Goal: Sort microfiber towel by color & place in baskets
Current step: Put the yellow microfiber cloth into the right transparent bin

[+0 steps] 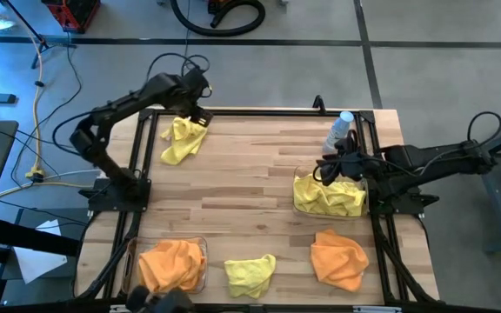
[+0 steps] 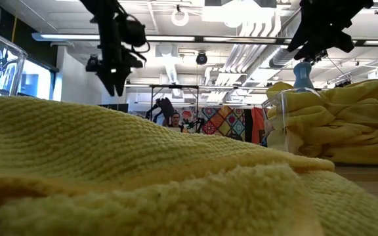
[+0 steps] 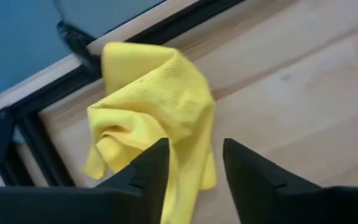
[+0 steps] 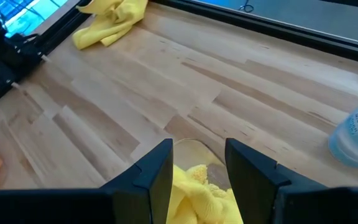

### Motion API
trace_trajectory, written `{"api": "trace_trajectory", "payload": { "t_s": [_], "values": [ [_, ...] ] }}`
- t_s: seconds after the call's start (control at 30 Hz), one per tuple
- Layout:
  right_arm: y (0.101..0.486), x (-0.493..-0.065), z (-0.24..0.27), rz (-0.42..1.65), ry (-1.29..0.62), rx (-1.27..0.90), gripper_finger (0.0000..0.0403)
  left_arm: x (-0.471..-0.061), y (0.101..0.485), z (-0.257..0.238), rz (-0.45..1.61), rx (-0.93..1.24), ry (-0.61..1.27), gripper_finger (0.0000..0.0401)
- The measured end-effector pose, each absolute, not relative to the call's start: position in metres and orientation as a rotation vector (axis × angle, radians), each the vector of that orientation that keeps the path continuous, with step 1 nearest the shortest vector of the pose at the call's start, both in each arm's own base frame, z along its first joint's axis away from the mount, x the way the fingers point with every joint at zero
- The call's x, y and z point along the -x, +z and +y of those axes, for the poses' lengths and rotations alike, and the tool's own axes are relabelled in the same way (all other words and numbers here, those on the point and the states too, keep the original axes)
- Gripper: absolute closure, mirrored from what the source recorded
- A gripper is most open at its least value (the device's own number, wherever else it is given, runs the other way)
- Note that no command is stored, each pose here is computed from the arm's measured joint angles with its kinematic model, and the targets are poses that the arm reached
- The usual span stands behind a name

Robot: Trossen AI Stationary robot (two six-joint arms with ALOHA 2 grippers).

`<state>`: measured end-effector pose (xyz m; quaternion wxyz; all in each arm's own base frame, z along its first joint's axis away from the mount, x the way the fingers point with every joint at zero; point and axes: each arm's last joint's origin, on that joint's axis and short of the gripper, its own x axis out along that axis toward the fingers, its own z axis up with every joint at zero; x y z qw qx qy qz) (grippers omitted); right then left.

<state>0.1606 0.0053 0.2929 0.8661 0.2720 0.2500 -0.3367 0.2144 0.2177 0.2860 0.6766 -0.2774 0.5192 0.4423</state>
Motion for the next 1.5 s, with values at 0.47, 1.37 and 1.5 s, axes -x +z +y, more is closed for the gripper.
{"api": "trace_trajectory", "payload": {
  "t_s": [0.47, 1.37, 1.5],
  "values": [
    [0.293, -0.161, 0.000, 0.510, -0.739, -0.596, 0.0261, -0.199, 0.235, 0.240, 1.352, 0.834, 1.160, 0.0230],
    [0.293, -0.161, 0.001, 0.545, -0.708, -0.499, 0.0261, -0.227, 0.265, 0.211, 1.190, 0.826, 0.836, 0.0400],
    [0.293, -0.161, 0.001, 0.571, -0.683, -0.426, 0.0261, -0.235, 0.325, 0.171, 0.959, 0.808, 0.756, 0.0401]
  ]
}}
